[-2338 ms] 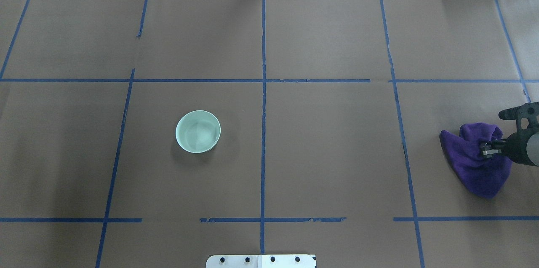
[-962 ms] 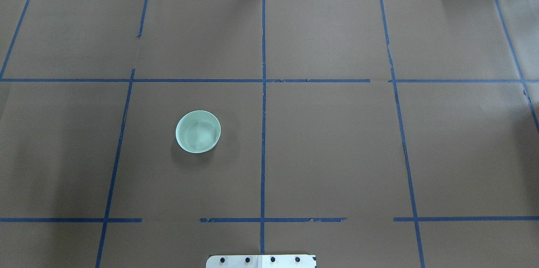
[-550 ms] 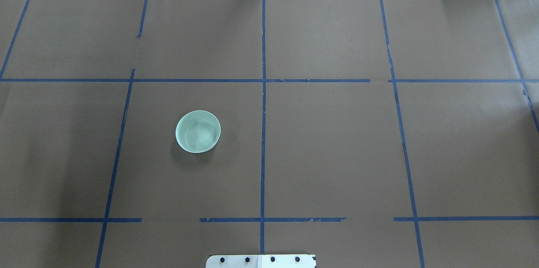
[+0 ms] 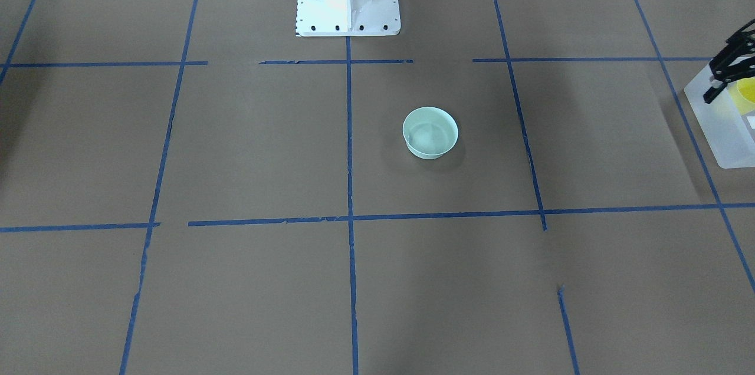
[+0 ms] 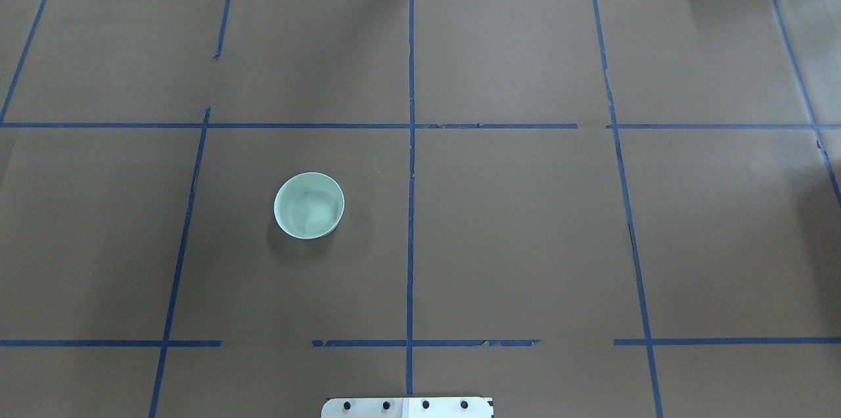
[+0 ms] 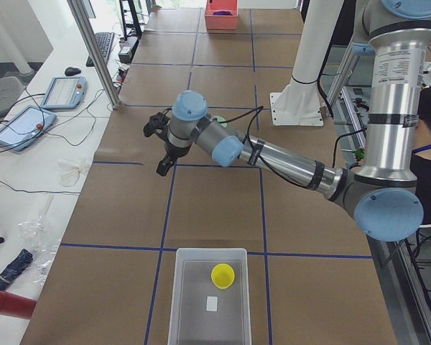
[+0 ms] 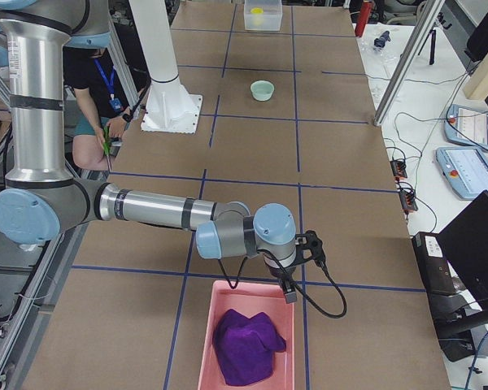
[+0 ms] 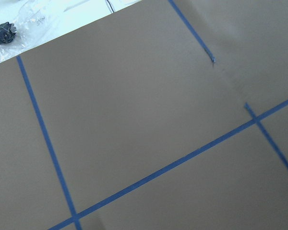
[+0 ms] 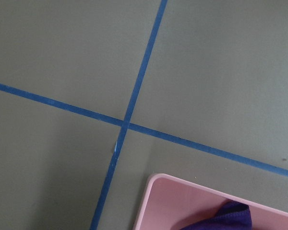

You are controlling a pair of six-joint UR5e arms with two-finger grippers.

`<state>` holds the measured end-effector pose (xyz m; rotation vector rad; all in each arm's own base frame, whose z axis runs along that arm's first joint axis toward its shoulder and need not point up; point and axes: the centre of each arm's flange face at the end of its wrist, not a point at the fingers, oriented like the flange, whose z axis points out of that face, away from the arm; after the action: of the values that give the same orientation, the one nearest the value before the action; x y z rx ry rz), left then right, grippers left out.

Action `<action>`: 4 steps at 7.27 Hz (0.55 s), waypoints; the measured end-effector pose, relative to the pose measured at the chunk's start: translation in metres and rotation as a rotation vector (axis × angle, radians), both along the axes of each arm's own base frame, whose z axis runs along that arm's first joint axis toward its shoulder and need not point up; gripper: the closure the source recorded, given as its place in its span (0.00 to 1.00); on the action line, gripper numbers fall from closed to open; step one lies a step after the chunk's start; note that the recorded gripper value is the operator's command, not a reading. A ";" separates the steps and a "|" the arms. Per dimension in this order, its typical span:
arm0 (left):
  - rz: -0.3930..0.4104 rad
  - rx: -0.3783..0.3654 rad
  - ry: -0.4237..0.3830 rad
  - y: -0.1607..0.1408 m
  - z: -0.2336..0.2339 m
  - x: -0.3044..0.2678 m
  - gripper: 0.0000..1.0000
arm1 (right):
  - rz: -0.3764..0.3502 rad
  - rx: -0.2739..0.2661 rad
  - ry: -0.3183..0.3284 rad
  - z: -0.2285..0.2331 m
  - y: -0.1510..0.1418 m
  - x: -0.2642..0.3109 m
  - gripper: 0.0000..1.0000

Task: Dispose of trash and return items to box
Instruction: 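Reach the left gripper to the green bowl rim and grasp it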

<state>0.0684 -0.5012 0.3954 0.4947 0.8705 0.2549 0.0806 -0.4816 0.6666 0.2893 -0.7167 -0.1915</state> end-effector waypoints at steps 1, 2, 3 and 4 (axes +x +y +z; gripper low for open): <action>-0.013 -0.052 0.036 0.007 -0.032 0.044 0.00 | -0.001 0.005 -0.015 -0.002 -0.001 -0.004 0.00; -0.036 -0.121 0.072 0.024 -0.056 0.091 0.00 | -0.005 0.008 -0.032 -0.004 0.000 -0.007 0.00; -0.069 -0.199 0.100 0.044 -0.071 0.137 0.00 | -0.008 0.010 -0.046 -0.005 0.000 -0.008 0.00; -0.109 -0.282 0.129 0.064 -0.082 0.184 0.07 | -0.011 0.011 -0.053 -0.005 0.001 -0.009 0.00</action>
<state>0.2524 -0.4372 0.3136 0.2958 0.9840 -0.0010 0.0717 -0.4802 0.6617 0.3018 -0.7705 -0.1985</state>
